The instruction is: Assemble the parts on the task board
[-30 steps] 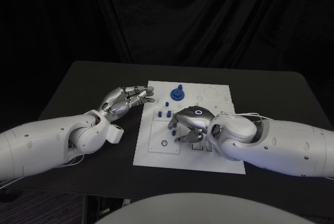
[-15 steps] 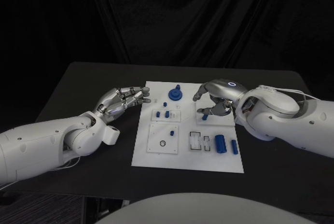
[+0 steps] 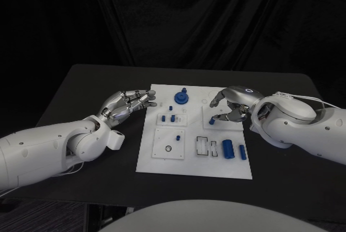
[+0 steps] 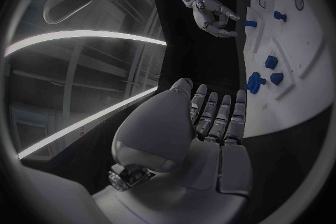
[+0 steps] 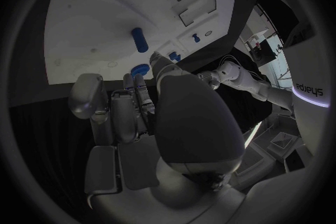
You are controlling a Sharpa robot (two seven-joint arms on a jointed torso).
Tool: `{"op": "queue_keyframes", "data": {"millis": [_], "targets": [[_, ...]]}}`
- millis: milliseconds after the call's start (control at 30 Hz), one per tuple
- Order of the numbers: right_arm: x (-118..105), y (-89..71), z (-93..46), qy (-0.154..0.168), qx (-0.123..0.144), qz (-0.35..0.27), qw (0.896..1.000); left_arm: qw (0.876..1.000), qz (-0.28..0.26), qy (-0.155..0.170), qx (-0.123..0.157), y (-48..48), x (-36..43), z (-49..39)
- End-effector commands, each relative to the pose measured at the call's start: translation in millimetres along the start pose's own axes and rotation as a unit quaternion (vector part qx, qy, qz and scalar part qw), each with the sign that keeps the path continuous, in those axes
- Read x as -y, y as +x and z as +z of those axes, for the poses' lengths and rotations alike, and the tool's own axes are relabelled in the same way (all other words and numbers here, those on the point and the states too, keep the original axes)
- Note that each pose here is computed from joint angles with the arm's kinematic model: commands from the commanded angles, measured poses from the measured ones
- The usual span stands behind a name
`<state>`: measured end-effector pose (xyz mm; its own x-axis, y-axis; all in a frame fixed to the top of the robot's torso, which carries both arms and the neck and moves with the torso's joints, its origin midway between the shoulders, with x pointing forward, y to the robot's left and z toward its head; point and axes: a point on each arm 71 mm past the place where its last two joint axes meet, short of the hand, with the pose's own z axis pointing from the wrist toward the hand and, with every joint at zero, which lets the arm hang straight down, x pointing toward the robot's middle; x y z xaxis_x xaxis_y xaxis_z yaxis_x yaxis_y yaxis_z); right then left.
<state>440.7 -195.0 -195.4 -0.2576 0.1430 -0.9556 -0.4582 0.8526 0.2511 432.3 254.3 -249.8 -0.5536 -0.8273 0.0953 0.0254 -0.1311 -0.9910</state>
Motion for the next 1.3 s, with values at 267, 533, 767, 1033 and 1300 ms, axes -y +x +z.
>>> {"op": "queue_keyframes", "data": {"millis": [267,533,767,1033,1300], "targets": [[0.5,10.2,0.2,0.007,-0.015,-0.012,1.000,0.997,-0.006,0.076,-0.003,2.2,9.7,-1.6],[0.3,14.4,3.0,0.004,-0.023,-0.018,1.000,0.997,-0.007,0.075,-0.003,2.6,9.2,-2.1],[-1.1,20.2,6.4,-0.007,-0.023,-0.020,1.000,0.997,-0.008,0.074,-0.003,2.9,8.9,-2.6],[-2.8,22.3,7.8,-0.014,-0.019,-0.019,1.000,0.997,-0.009,0.073,-0.003,2.6,8.5,-3.5],[-3.2,22.7,8.3,-0.015,-0.019,-0.019,1.000,0.997,-0.009,0.072,-0.003,2.8,7.7,-3.7]]}}
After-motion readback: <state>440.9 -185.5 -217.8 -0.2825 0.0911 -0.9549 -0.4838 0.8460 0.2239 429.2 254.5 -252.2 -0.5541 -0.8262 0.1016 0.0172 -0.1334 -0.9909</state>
